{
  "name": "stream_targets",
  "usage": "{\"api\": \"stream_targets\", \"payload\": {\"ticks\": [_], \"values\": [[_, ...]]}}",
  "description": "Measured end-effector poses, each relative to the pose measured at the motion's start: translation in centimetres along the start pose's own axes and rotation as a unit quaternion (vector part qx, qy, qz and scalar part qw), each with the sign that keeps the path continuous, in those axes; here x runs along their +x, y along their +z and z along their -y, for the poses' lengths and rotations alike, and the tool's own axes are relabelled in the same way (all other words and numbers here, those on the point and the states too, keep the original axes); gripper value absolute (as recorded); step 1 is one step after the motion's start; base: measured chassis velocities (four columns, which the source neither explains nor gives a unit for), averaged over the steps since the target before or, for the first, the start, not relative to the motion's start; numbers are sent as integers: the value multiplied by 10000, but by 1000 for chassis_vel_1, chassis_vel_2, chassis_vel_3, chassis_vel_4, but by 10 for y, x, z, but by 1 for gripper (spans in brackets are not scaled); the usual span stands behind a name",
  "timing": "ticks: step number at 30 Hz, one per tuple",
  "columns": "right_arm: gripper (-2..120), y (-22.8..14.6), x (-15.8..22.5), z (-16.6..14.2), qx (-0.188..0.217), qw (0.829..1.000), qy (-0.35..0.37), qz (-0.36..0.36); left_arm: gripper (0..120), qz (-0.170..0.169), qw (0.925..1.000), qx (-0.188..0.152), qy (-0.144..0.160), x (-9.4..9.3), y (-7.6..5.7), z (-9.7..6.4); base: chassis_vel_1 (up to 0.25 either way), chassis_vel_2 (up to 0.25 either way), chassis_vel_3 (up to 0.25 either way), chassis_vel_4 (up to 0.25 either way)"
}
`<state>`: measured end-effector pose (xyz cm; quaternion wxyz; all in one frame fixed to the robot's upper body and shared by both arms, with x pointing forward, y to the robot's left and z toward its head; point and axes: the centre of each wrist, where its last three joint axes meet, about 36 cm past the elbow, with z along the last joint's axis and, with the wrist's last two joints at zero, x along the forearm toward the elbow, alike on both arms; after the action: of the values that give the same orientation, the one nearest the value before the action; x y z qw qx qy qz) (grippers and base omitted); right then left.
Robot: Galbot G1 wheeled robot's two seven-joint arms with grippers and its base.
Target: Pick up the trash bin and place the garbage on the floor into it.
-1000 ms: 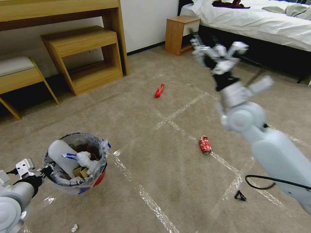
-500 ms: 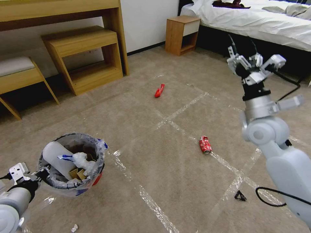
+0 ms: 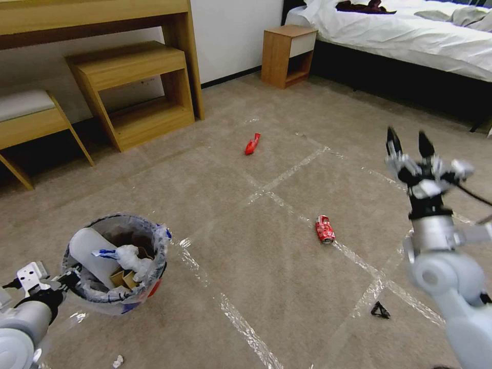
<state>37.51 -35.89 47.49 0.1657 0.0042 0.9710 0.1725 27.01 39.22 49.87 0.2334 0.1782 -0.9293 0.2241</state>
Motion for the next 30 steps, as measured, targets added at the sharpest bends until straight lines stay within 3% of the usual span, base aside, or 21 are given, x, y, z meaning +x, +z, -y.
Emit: {"api": "stream_targets", "payload": {"ticks": [1,4,5,7,8,9,11,12,13,16,17,18,20,21,27,30], "values": [[96,0,0,0,0,10000,0,0,1,0,10000,0,0,0,0,0,0,0,0,0],[99,13,14,17,89,9900,1181,-765,1,-28,10000,30,-30,-2,3,-2,0,0,0,0],[99,13,14,17,89,9900,1181,-765,1,-28,10000,30,-30,-2,3,-2,0,0,0,0],[99,22,21,28,151,9715,1978,-1300,1,-37,10000,49,-54,-2,5,-3,0,0,0,0],[100,28,26,34,236,9531,2478,-1721,1,-42,10000,59,-60,-2,6,-3,0,0,0,0],[100,28,26,34,236,9531,2478,-1721,1,-42,10000,59,-60,-2,6,-3,0,0,0,0],[100,41,36,45,354,9105,3281,-2494,1,-52,9999,72,-77,-3,6,-4,0,0,0,0],[100,54,44,53,379,8804,3748,-2880,1,-60,9999,82,-92,-4,7,-5,0,0,0,0],[100,54,44,53,379,8804,3748,-2880,1,-60,9999,82,-92,-4,7,-5,0,0,0,0],[100,79,60,66,326,8254,4476,-3424,1,-68,9998,99,-136,-6,9,-8,0,0,0,0],[100,79,60,66,326,8254,4476,-3424,1,-68,9998,99,-136,-6,9,-8,0,0,0,0],[100,90,69,69,311,8037,4730,-3597,1,-77,9998,113,-152,-7,10,-8,0,0,0,0],[100,104,88,69,277,7779,4977,-3825,1,-88,9997,134,-169,-9,12,-9,0,0,0,0],[100,104,88,69,277,7779,4977,-3825,1,-88,9997,134,-169,-9,12,-9,0,0,0,0],[100,142,120,59,-86,7365,5243,-4274,1,-123,9996,171,-202,-12,20,-9,0,0,0,0],[100,160,122,56,-134,7330,5240,-4335,1,-128,9996,185,-197,-12,21,-9,0,0,0,0]]}}
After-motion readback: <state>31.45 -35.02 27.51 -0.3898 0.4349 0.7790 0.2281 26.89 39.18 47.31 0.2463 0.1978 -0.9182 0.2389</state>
